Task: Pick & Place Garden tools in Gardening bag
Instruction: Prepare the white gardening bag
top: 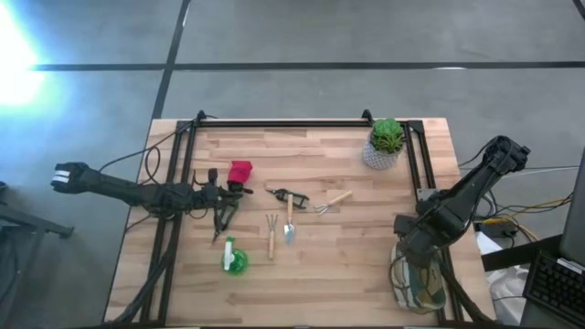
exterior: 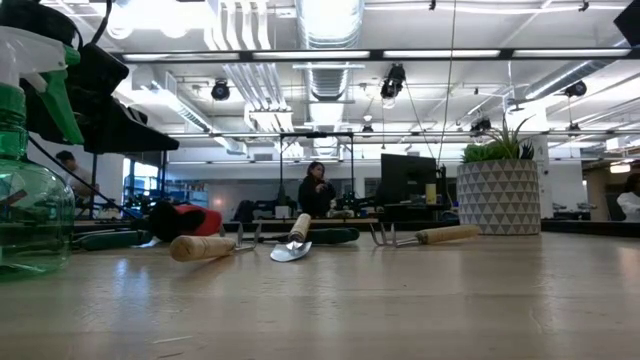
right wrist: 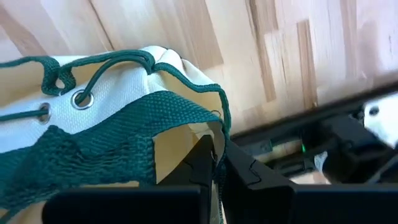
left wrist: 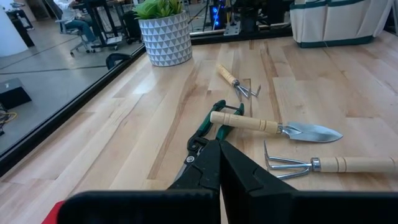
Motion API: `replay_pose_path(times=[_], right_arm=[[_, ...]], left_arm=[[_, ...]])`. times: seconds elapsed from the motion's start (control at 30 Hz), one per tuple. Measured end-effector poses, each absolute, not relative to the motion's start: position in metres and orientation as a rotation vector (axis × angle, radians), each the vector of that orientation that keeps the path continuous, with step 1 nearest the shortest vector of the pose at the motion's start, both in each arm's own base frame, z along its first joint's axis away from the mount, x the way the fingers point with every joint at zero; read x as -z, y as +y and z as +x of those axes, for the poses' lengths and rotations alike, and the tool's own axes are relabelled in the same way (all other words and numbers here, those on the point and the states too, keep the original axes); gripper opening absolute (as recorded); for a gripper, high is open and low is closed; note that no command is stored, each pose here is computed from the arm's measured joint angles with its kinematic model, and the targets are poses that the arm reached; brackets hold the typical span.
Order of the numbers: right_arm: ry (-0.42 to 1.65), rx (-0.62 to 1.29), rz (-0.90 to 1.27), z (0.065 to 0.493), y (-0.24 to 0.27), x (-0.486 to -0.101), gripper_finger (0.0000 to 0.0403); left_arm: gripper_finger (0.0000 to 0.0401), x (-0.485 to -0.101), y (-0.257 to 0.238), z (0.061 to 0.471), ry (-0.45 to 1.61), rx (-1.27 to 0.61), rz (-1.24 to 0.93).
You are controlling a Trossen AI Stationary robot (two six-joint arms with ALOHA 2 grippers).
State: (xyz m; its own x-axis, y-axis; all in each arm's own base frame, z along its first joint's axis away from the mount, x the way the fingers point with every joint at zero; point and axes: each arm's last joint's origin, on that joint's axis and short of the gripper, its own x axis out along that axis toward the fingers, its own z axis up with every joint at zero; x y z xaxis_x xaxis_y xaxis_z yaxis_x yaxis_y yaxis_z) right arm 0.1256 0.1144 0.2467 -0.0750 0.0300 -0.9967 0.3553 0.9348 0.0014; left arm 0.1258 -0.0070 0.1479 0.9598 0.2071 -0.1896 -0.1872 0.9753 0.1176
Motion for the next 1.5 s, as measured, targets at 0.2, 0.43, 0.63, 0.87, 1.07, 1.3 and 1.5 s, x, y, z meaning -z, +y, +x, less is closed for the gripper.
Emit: replay_pose_path(times=[0.2,0.43,0.63,0.87,1.07,1.3,1.5], right_arm=[[1.542,0.189,0.257,0.143,0.106,-0.248,0.0008],[1.397,0.092,0.215,0.168,0.09,-0.253,0.0008],[1.241,0.003,0.187,0.195,0.078,-0.254,0.0008],[1.178,-0.049,0.091,0.231,0.07,-0.242,0.0008],[1.213,-0.096,0.0,0.273,0.078,-0.235,0.0008],[1.199,-0.238,-0.096,0.328,0.095,-0.237,0.0008],[1.166,-0.356,-0.163,0.363,0.107,-0.241,0.0008]], left_arm=[[0.0003,-0.148,-0.007,0.126,0.203,-0.2,0.099],[0.0003,-0.148,-0.007,0.126,0.202,-0.2,0.099],[0.0003,-0.148,-0.007,0.126,0.202,-0.2,0.099],[0.0003,-0.148,-0.007,0.126,0.206,-0.2,0.099],[0.0003,-0.147,-0.007,0.126,0.215,-0.2,0.102],[0.0003,-0.146,-0.007,0.126,0.219,-0.2,0.103],[0.0003,-0.146,-0.007,0.126,0.219,-0.2,0.103]])
